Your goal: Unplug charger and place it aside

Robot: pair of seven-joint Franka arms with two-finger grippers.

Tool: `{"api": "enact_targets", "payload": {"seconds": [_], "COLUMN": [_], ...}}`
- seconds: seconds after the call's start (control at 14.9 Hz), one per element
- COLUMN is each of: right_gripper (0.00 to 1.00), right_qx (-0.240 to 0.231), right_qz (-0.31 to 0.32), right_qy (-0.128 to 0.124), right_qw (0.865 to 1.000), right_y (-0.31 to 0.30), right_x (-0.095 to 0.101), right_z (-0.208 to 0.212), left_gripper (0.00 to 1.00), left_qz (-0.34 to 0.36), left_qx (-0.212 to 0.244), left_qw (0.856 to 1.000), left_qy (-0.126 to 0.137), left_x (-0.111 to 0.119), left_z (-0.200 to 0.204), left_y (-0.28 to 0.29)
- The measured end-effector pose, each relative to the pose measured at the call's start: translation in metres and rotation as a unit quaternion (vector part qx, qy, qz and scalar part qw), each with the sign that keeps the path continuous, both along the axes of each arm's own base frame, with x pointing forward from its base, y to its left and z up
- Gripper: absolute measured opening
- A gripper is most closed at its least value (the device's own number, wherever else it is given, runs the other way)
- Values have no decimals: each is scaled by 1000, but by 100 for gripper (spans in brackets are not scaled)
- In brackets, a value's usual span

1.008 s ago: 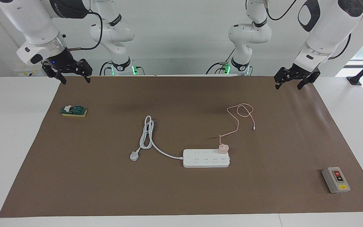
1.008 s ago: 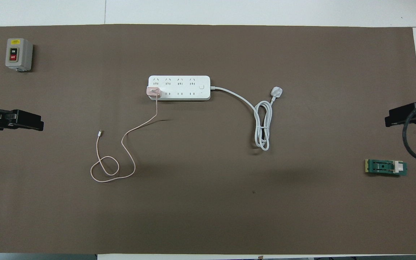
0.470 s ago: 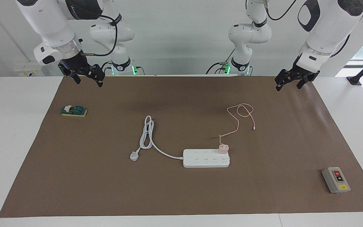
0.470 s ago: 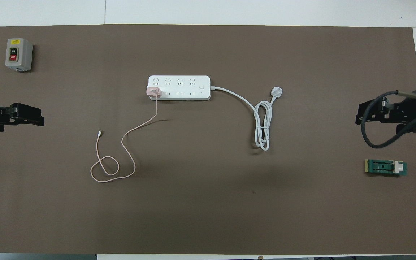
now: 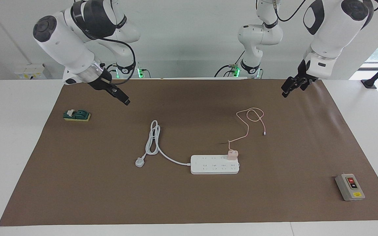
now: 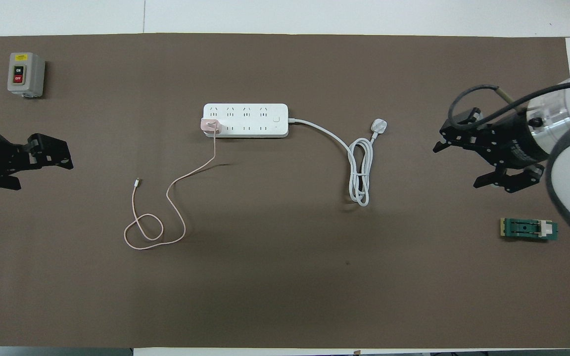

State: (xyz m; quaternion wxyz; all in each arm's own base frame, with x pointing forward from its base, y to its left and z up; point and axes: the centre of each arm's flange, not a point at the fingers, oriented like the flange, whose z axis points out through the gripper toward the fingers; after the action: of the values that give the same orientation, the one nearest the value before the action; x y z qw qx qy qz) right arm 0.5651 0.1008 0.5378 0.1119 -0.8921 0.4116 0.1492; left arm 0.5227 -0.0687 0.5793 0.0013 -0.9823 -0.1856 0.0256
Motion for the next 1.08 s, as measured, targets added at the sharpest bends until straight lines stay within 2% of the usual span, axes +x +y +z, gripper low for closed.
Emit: {"api": "enact_targets", "payload": {"seconds": [0.2, 0.47, 0.6, 0.67, 0.74, 0.94, 1.08], "right_gripper": [100, 100, 100, 100, 100, 100, 100], "right_qx": [15, 46, 56, 52, 51, 49, 45], "right_qz": [-77, -152, -186, -203, -217, -230, -237], "right_qy": [46, 55, 70, 79, 79, 74, 64], "right_qw": [996, 986, 978, 975, 972, 969, 968], "right_y": [34, 69, 87, 110, 122, 152, 165], "right_x": [15, 44, 59, 79, 89, 106, 114], "right_z": [-26, -59, -76, -97, -113, -168, -201], "left_gripper": [100, 100, 100, 100, 100, 100, 100], "left_qz": [110, 209, 251, 286, 313, 366, 386], "left_qx": [5, 4, -3, -1, -3, 3, 14], "left_qw": [994, 978, 968, 958, 950, 931, 922], "left_qy": [-4, -3, 1, 7, 11, 20, 24], "left_x": [1, -1, 4, 19, 34, 79, 99], "left_z": [0, -1, -7, -23, -34, -68, -94], "left_y": [-4, -21, -34, -54, -71, -112, -134]}}
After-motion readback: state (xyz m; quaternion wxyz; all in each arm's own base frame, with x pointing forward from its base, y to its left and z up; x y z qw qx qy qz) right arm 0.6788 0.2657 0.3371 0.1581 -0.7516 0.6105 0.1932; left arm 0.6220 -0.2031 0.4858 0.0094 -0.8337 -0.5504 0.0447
